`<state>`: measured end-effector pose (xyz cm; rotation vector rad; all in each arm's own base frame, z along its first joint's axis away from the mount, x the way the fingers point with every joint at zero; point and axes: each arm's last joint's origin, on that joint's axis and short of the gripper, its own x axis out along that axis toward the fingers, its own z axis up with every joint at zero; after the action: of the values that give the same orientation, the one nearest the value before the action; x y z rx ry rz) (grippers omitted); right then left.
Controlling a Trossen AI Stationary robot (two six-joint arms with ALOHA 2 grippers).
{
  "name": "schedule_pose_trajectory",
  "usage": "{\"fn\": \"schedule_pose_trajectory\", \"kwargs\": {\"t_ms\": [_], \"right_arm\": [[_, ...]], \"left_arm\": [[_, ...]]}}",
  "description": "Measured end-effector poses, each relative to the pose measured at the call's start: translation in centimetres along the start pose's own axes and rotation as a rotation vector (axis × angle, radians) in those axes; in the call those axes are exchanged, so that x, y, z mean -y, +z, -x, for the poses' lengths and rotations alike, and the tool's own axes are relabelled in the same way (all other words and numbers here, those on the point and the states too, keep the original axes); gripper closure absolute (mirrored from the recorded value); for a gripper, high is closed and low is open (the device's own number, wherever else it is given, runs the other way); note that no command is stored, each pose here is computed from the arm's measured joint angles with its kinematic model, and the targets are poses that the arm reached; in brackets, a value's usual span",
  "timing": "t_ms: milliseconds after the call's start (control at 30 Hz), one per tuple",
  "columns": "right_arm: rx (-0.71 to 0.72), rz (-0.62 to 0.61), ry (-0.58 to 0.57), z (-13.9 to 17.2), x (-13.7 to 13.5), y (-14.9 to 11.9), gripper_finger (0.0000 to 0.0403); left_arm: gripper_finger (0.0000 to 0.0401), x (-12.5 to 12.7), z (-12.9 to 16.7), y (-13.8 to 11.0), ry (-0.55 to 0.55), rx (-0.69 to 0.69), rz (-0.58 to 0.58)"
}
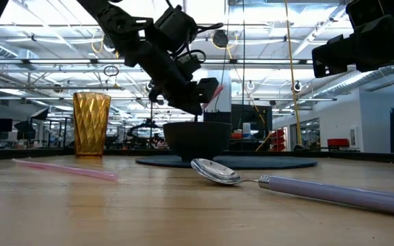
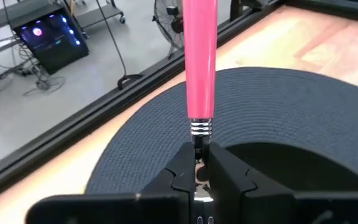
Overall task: Pick & Place Utensil
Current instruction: Put the fork into the bowl
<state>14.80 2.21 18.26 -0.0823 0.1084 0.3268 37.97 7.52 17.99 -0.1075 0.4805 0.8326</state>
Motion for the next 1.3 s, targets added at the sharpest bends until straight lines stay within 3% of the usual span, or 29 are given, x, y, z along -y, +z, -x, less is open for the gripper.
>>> {"fn": "schedule_pose_trajectory", "kwargs": {"t_ms": [167,433,700,967,1300], "right_arm": [[0.0,0.0,0.0,0.0,0.0,0.0,0.0287],[0.0,0.0,0.0,0.0,0.0,0.0,0.0287],[0.0,0.0,0.0,0.0,0.0,0.0,0.0287],[-0.001,0.0,0.0,0.0,0.0,0.0,0.0287],[-0.001,0.0,-0.001,0.0,0.0,0.0,0.0287]], "left_arm": [[0.0388,0.0,0.0,-0.3,-0.011,0.016,0.046],[0.0354,0.0,0.0,-0.3,-0.009,0.015,0.074],[0.0385,0.5,-0.4,-1.0,-0.02,0.012,0.072],[0.0355,0.7,-1.3,-2.2,-0.042,-0.029,0.077],[0.0375,0.7,-1.3,-2.2,-0.046,-0.034,0.077]]}}
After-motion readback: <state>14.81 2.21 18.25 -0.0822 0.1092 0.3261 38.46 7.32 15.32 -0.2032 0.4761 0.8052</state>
